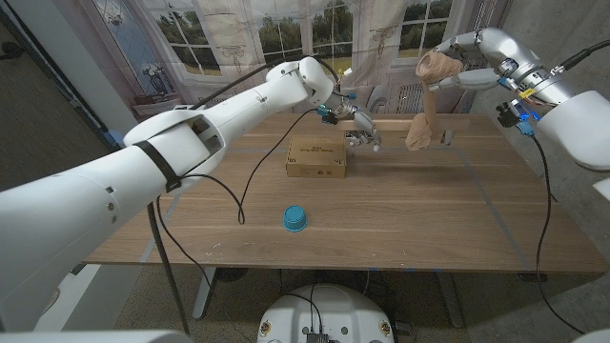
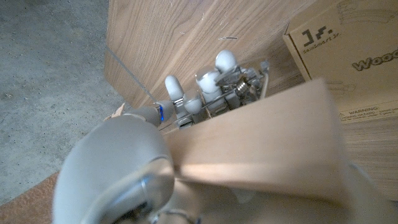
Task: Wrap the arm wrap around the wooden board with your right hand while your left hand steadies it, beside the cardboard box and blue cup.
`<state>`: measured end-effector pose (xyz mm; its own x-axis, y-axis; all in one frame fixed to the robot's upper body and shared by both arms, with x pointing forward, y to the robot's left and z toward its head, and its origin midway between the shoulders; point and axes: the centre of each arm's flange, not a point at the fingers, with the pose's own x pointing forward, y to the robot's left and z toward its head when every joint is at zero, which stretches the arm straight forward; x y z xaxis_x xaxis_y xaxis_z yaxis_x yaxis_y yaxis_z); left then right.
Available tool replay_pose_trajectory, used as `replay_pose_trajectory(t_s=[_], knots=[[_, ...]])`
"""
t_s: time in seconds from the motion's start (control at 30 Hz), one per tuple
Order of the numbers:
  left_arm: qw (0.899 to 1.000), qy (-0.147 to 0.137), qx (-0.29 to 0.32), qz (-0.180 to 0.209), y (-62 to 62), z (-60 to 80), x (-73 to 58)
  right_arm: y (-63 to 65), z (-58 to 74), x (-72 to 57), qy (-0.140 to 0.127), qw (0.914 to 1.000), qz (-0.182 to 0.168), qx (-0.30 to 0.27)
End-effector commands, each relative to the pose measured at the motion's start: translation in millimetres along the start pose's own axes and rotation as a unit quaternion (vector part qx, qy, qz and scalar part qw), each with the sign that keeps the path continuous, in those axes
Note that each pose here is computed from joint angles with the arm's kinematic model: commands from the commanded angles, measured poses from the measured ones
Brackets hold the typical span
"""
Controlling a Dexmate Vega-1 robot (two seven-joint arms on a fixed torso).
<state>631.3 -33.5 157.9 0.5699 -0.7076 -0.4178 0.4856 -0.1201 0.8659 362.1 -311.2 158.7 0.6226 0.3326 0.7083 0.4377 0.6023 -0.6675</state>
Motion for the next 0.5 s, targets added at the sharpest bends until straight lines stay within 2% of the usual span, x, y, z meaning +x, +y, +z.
replay_pose_trajectory(t_s=[0.03,0.3,0.5], knots=[[1.0,-0.004,0.005,-0.01,-1.8,2.0,0.1,-17.4,-2.3,32.7,0.001,1.0,0.002,-0.003],[1.0,-0.008,0.006,-0.015,-4.5,1.1,-3.2,-28.4,-24.9,53.7,0.027,0.9993,-0.02,0.016],[1.0,-0.013,0.004,-0.016,-5.6,-0.5,-6.8,-36.0,-45.0,64.9,0.055,0.9975,-0.029,0.033]])
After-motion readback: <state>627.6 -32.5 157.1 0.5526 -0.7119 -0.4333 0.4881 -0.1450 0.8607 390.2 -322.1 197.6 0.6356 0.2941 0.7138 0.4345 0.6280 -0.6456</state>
